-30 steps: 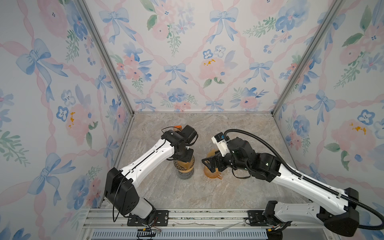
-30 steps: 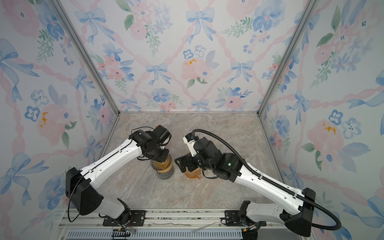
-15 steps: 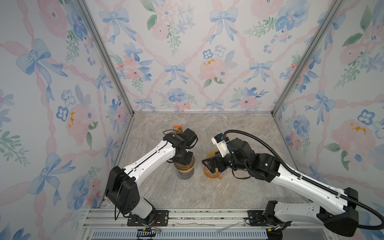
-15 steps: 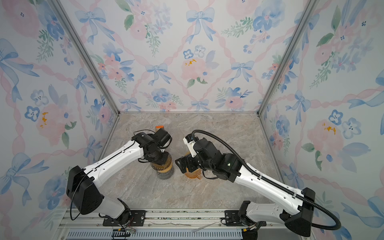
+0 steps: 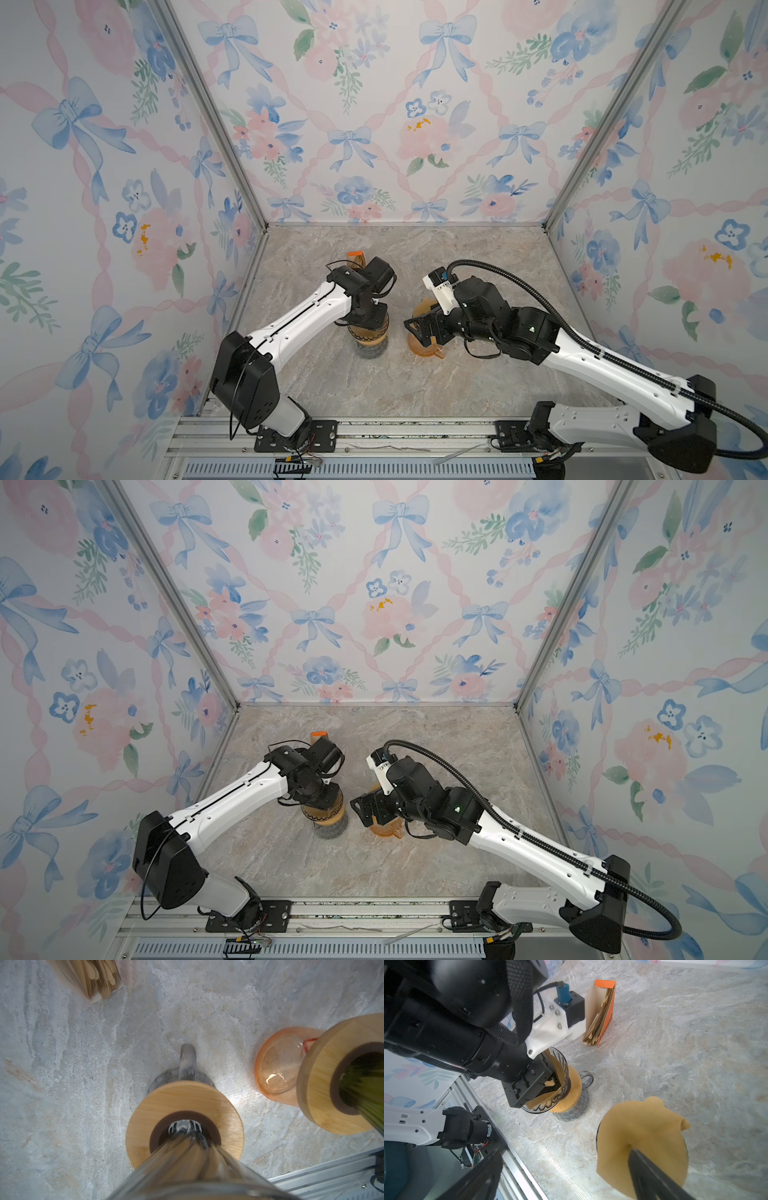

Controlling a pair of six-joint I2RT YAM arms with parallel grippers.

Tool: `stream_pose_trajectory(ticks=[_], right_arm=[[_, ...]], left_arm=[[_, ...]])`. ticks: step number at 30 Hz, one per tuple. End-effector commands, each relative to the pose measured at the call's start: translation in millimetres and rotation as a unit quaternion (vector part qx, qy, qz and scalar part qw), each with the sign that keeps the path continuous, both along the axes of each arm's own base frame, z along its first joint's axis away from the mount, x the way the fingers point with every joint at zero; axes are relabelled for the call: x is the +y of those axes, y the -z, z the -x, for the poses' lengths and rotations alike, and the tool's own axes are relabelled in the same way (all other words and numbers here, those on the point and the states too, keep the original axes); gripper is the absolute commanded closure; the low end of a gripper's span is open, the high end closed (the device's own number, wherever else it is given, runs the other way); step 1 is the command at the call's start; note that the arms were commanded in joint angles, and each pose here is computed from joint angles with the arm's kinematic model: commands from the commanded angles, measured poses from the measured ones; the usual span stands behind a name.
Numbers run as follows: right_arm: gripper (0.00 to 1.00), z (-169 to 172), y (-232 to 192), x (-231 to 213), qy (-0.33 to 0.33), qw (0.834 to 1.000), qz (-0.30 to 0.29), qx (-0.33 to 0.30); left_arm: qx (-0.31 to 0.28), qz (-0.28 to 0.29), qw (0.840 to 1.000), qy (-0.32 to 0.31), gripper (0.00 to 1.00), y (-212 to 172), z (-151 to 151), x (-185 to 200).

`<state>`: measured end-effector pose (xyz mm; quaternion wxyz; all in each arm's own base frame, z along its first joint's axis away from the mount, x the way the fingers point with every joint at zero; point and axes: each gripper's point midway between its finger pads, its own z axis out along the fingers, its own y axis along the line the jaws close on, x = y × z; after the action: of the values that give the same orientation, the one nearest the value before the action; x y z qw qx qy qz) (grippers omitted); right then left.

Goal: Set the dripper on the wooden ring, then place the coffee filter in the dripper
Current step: 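Raise the left gripper off the filter while the right gripper swings toward the glass dripper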

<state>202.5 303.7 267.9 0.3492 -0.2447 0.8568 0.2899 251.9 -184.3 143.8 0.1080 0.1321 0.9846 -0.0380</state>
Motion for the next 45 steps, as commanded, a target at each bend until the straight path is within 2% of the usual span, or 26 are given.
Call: stream_pose_trajectory(ticks=[1,19,33,45], right_arm=[[0.04,-0.5,6.0,-6.5,0.010,1.000,0.009,0.005],[0.04,-0.3,8.1,-5.8,0.011,1.000,0.009,0.009],[0.04,-0.1,8.0,-4.3,0.010,1.000,0.006,0.010],[0.04,-1.3,5.4,3.9,0.007,1.000,0.003,0.012]], left_arm=[[0.008,0.003,1.000,-0.004,0.72,5.3,3.2,-0.8],[0.015,-0.002,1.000,-0.008,0.70,16.0,6.9,2.8],[-0.022,0.035,0.999,-0.008,0.57,-16.4,3.2,-1.3],[-0.048,0.065,0.997,-0.007,0.59,-43.1,4.6,-1.2]])
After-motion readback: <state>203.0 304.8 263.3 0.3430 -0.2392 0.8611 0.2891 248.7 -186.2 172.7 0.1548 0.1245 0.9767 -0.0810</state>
